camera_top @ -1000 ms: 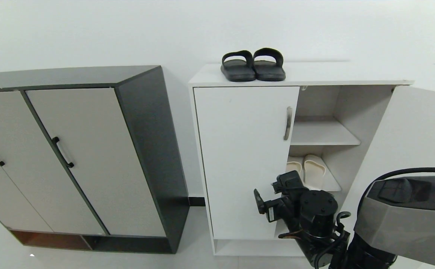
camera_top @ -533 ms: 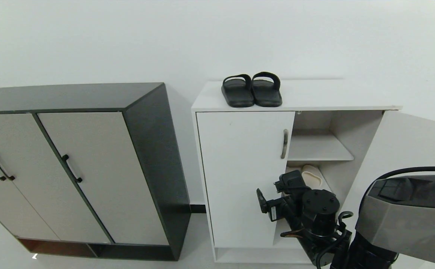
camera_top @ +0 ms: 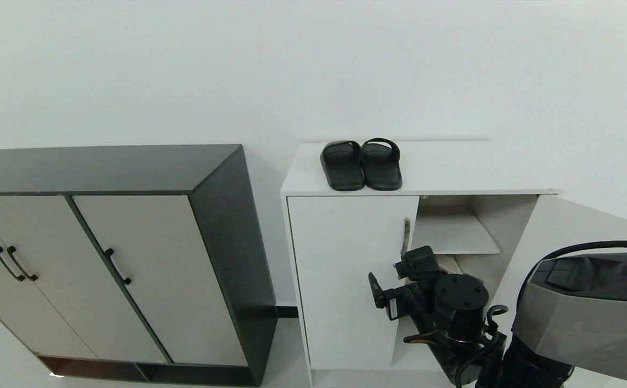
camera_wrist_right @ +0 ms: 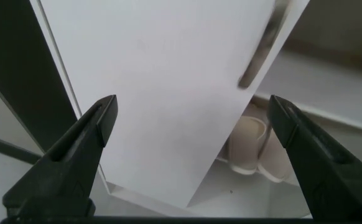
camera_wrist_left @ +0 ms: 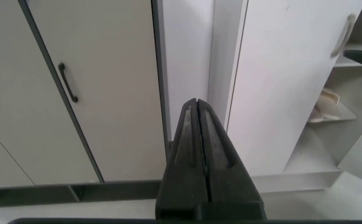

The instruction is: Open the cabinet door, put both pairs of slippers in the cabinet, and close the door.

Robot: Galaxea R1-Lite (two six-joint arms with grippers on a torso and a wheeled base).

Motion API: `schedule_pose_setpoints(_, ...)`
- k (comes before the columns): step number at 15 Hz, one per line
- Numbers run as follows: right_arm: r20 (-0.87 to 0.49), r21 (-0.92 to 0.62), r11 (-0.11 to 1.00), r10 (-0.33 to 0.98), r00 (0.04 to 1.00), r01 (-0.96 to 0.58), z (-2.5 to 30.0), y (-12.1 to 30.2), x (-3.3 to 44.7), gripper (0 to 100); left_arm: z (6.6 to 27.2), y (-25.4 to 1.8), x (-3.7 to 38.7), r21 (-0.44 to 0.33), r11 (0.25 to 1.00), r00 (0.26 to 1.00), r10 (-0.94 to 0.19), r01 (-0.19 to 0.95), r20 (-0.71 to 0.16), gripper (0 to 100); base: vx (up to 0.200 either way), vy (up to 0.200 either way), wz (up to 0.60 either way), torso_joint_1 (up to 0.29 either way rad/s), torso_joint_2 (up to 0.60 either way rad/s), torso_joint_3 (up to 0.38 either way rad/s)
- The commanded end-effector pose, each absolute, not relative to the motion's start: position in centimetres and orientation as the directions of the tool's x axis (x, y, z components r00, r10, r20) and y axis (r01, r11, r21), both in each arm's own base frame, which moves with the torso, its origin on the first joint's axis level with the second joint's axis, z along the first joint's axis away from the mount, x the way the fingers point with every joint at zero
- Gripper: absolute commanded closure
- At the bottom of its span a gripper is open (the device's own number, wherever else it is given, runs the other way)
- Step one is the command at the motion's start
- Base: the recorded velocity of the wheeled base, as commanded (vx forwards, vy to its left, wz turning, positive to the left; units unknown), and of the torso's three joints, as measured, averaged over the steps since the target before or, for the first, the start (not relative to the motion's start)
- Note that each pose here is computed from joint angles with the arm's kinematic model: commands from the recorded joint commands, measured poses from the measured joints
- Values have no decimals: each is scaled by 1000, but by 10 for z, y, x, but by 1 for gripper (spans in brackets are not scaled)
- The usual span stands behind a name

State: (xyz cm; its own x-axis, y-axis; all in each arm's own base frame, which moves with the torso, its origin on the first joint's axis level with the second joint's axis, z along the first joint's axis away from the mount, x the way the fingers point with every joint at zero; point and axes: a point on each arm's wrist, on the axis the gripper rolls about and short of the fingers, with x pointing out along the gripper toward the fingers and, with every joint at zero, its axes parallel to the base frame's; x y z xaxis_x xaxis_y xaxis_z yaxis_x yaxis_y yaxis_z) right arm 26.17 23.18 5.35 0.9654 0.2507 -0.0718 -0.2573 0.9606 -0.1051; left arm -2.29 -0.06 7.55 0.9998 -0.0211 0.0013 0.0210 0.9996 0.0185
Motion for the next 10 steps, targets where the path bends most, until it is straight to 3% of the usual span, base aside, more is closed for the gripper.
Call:
schedule_pose_setpoints(1, -74, -106, 961, 250, 965, -257, 53, 232, 262, 0, 75, -1, -23, 18, 1000, 1000, -21, 21, 0, 100, 0, 0, 0, 212, -505, -305)
schedule_pose_setpoints(10, -74, -104, 950, 288, 955, -295, 43, 234, 264, 0, 75, -1, -23, 20, 1000, 1000, -21, 21, 0, 100, 0, 0, 0, 240, -554, -322)
